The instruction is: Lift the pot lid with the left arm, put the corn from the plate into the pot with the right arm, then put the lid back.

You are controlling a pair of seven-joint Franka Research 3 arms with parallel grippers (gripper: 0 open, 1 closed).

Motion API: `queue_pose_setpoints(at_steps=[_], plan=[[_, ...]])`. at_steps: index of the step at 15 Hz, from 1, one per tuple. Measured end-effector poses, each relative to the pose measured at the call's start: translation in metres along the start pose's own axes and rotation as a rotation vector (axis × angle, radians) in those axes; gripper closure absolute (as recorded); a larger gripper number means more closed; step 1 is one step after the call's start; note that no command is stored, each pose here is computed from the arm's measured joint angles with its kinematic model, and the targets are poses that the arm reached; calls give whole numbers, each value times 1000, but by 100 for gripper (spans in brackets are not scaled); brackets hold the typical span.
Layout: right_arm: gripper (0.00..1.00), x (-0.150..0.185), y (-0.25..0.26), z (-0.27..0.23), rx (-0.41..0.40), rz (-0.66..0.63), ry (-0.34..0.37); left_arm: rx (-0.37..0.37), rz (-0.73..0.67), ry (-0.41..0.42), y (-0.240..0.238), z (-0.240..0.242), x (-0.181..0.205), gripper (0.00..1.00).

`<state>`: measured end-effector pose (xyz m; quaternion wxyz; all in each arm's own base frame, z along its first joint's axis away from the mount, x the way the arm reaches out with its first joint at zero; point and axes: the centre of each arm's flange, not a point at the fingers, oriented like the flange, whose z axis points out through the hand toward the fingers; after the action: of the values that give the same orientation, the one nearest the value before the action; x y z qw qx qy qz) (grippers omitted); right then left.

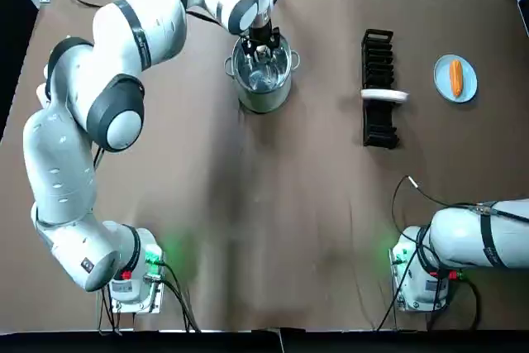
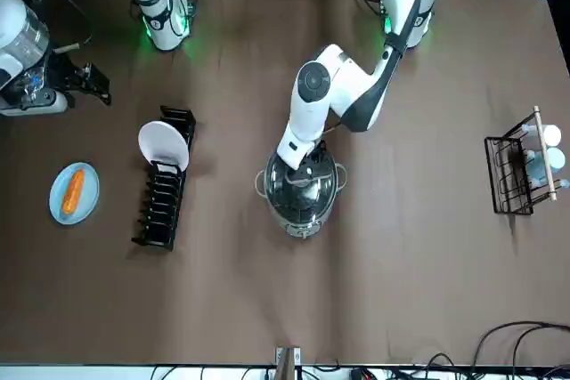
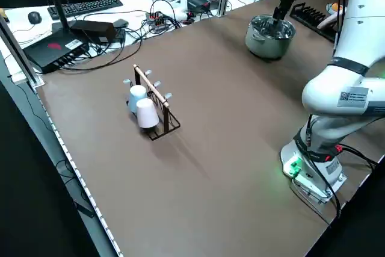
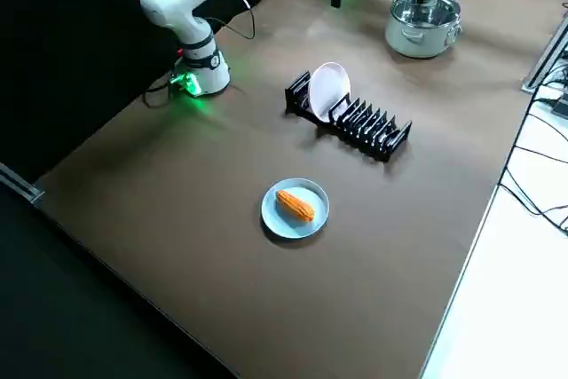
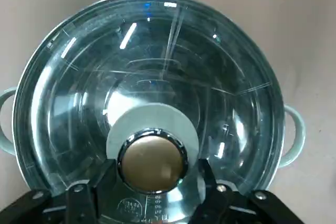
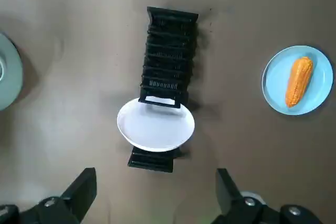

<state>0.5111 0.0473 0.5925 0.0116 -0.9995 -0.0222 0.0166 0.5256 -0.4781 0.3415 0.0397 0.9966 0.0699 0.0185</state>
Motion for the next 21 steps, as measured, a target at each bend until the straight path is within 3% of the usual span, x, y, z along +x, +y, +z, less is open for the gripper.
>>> queue_pose_setpoints(at_steps=[13, 21], plan=[[0, 0, 61, -2, 6, 43, 5, 7, -2, -1, 1, -2, -1, 53], [0, -2, 58, 0, -65, 10, -12, 7, -3, 0, 0, -2, 0, 53]])
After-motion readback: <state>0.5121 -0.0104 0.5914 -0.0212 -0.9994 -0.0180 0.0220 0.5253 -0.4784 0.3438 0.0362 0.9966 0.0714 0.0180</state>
